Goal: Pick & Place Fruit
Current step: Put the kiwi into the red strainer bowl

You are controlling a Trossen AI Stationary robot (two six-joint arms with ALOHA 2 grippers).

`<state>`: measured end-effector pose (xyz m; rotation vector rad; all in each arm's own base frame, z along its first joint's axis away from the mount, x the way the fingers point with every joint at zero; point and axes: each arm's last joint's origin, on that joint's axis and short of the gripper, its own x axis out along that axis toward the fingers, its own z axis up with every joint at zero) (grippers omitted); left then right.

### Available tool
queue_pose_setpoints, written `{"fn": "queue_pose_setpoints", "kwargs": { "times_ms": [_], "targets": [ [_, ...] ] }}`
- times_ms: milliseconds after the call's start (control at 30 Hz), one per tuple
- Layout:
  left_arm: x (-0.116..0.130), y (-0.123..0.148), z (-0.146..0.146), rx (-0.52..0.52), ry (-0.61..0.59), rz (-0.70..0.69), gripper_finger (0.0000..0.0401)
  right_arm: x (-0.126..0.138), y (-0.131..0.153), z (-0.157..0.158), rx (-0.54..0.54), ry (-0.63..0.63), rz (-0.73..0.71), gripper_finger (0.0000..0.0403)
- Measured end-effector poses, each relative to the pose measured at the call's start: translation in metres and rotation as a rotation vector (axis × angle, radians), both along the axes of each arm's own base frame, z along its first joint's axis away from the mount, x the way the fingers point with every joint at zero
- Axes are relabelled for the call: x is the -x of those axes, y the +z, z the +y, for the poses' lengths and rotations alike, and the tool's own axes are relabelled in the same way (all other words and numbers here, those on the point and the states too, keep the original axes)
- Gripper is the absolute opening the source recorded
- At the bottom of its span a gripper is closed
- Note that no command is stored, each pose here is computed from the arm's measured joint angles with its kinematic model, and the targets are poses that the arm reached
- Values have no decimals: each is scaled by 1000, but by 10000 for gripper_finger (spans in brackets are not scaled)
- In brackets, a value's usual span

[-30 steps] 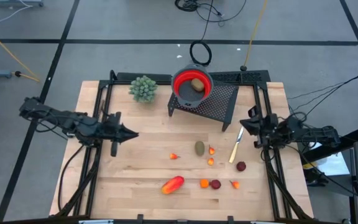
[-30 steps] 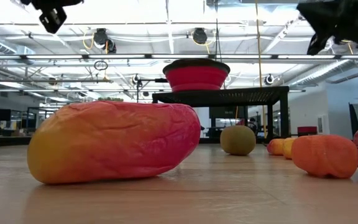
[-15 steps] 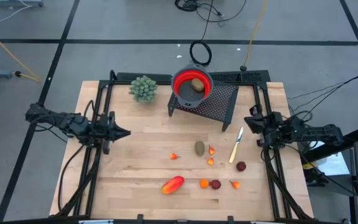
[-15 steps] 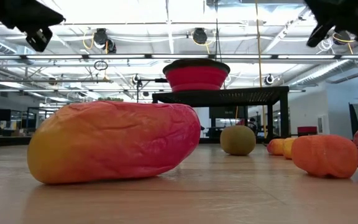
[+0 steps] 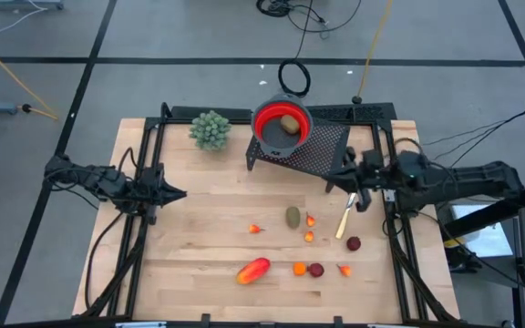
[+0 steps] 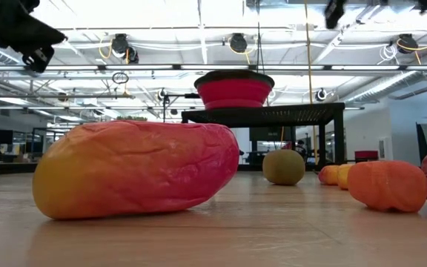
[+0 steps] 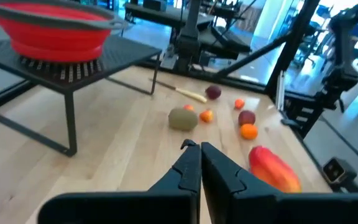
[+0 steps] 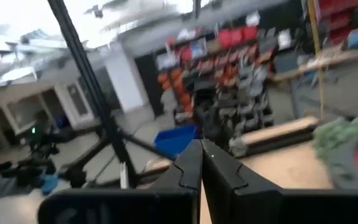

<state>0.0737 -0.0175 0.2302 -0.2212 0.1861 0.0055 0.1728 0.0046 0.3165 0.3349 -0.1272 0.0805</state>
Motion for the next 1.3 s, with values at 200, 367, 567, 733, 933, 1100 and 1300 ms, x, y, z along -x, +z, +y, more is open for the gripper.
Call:
{"fn": "queue_pose_setpoints", "kwargs": {
  "times_ms": [200,367,567,733,933,1100,1300],
  "targets": [
    [2,-4,1,-14,2,33,8,-38,33,17,2,90,99,0],
    [2,-5,1,-25,1,43,7,-63,50,38,-9,82,238,0],
    [2,-5,1,-46,-4,44,18,-82,61,63,-53,9,381,0],
    [3,-5,1,-60,-7,45,3,-98,57,81,-133,-48,486,0],
    [3,-5,1,-70,-9,49,16,-117,35,93,-277,-79,605,0],
    [3,-5,1,-79,-11,49,20,-125,12,96,-398,-144,727,0],
    [3,-5,1,-81,-11,50,4,-129,-7,98,-498,-230,842,0]
  ]
}}
